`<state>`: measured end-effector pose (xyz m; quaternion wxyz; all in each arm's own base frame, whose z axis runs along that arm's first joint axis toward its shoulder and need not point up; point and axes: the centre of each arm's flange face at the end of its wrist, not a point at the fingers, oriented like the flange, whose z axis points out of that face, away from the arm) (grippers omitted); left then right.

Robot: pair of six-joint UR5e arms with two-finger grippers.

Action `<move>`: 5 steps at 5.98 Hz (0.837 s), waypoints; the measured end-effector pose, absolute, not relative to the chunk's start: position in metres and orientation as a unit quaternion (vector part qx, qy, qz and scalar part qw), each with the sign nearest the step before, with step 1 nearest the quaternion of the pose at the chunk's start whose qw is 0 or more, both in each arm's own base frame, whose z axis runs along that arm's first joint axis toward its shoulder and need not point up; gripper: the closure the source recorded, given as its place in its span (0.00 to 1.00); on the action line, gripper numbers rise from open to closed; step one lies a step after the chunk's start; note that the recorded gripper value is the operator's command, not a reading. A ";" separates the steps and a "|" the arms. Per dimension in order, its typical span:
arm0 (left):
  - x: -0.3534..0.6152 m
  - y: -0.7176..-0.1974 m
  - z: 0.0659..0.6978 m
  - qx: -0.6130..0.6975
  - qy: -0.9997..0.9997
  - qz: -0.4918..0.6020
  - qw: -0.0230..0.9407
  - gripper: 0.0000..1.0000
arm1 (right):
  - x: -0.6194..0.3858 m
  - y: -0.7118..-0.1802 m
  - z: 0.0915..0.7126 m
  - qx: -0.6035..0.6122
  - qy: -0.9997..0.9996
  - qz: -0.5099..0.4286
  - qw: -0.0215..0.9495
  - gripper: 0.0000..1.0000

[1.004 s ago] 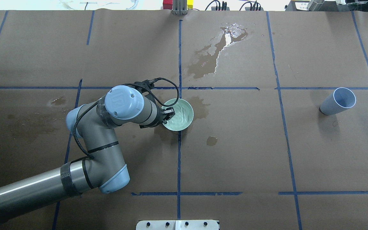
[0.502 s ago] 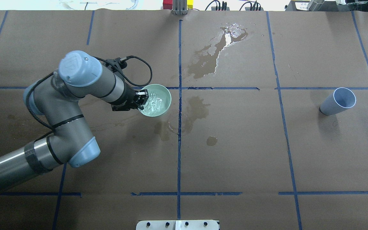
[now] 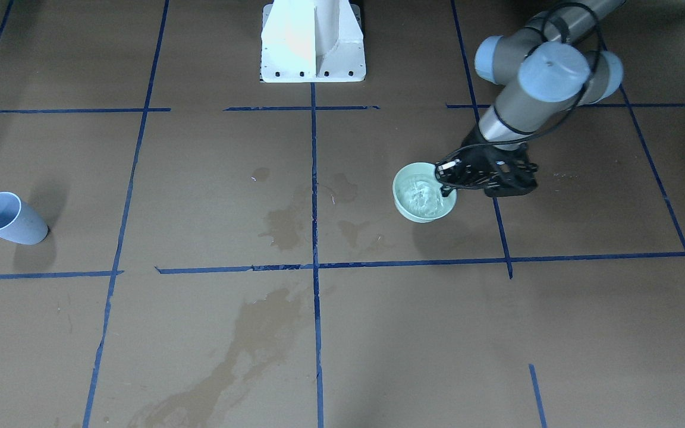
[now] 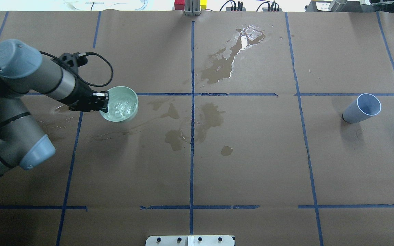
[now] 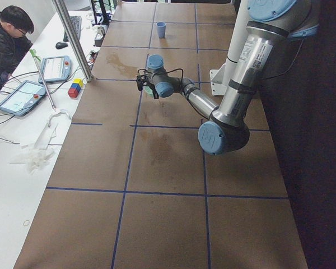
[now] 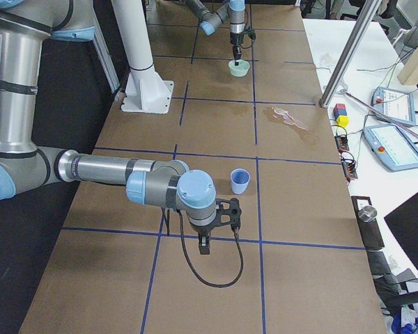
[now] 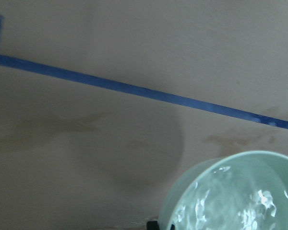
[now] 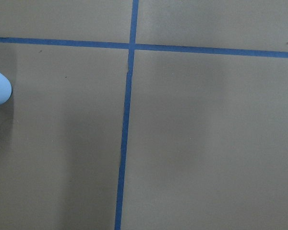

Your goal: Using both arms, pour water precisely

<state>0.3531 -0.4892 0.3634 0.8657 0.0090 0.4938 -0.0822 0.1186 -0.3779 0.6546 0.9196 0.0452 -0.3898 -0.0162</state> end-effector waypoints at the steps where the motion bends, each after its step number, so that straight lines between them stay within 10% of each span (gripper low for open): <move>1: 0.303 -0.489 0.405 0.019 0.492 -0.066 0.868 1.00 | 0.119 -0.378 0.655 0.045 -0.390 -0.016 0.920 0.00; 5: 0.161 -0.467 0.565 0.045 0.474 -0.011 0.879 1.00 | 0.119 -0.378 0.655 0.045 -0.390 -0.016 0.920 0.00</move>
